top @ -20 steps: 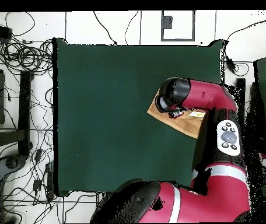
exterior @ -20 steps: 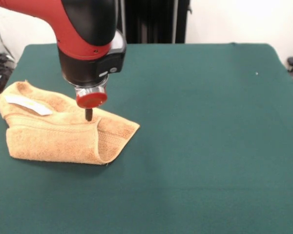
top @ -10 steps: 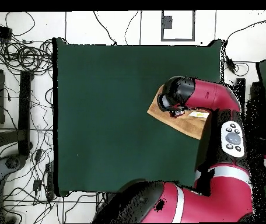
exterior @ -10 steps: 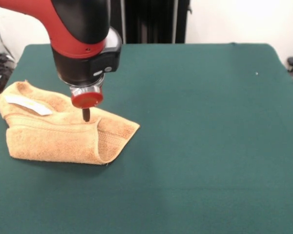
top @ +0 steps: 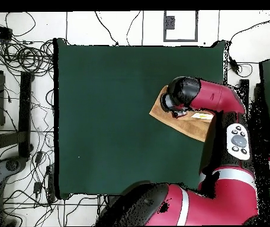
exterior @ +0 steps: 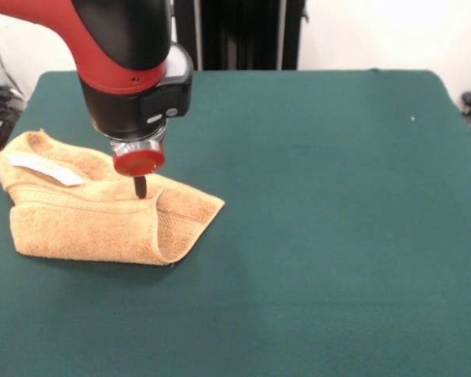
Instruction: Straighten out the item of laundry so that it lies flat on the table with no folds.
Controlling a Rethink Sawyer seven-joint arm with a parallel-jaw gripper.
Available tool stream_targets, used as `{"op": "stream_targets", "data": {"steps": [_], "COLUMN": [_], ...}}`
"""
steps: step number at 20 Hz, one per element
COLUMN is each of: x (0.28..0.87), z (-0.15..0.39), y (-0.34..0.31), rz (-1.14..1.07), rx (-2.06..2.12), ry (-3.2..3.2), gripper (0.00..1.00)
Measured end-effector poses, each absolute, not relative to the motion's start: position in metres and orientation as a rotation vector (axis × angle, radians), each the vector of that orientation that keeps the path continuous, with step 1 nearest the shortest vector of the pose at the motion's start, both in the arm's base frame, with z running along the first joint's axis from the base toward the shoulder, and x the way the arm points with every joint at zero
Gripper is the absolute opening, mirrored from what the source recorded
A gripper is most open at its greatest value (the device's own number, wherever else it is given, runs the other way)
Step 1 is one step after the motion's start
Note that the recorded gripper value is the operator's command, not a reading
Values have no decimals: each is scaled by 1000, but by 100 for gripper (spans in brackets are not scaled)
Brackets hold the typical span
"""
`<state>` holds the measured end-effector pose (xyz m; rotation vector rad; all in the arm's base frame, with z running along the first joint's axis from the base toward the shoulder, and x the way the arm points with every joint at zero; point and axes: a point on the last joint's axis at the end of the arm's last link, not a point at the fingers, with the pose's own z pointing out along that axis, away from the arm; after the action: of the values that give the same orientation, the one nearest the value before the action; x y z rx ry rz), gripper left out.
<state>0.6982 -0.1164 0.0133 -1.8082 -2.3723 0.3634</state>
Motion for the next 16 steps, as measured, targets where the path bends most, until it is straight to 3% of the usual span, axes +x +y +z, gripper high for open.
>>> {"op": "stream_targets", "data": {"steps": [16], "x": [689], "z": [-40], "y": [-110], "rz": [317], "rx": [-1820], "ry": [-2400], "gripper": [100]}}
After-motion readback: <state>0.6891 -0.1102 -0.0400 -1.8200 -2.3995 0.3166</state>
